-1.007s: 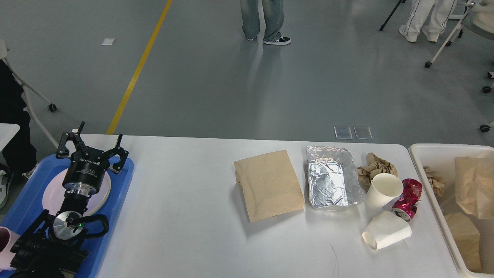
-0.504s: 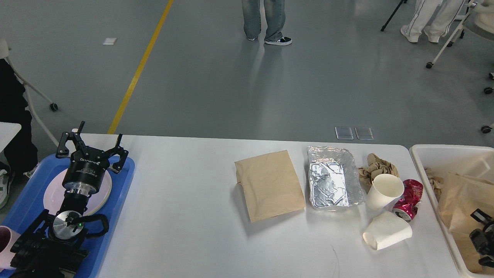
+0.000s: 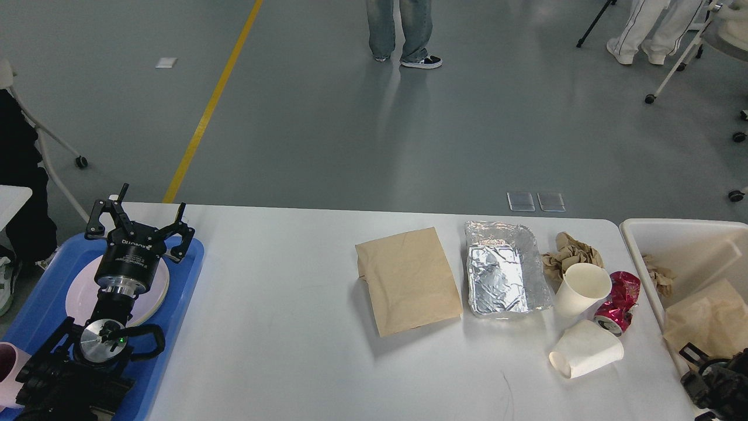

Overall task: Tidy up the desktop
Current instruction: 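Withdraw the right gripper up out of the white bin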

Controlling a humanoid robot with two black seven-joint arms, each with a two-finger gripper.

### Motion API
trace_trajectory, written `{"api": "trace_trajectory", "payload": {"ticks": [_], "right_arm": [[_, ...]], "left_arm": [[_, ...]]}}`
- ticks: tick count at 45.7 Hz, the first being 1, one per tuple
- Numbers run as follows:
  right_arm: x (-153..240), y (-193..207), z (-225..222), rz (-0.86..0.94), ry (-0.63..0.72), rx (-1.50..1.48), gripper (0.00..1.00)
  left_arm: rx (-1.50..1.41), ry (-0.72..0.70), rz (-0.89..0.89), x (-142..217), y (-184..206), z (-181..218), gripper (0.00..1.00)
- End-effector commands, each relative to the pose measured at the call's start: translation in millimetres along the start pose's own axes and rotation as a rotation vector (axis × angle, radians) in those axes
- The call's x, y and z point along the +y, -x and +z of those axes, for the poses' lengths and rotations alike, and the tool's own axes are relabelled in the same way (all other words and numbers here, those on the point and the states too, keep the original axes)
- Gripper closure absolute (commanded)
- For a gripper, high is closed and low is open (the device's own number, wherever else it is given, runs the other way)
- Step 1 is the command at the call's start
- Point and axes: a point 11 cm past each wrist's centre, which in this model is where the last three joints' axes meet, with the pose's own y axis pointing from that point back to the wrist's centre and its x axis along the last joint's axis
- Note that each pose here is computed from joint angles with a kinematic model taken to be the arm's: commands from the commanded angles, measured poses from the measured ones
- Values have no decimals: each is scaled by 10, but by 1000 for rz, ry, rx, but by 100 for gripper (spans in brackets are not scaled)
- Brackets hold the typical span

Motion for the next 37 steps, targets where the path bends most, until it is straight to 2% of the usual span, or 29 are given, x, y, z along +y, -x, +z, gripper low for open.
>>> {"api": "trace_trajectory", "payload": {"ticks": [1,4,7,8,21,37], "right_arm": [[-3,-9,20,4,2,1,98],[-2,-58,6,12,0,-4,47],[1,-77,-15,16,-5,-5,11],[2,-83,-21,17,-6,-6,2],[9,-114,-71,12,-13,-12,0],[7,-360,-12,24,-1,-28,0]], "left_arm": [[1,1,0,0,-1,2,4],[0,0,0,0,-1,1,4],[0,0,0,0,0,-1,4],[0,0,0,0,-1,1,4],[1,1,0,0,-1,2,4],[1,1,0,0,-1,2,4]]}}
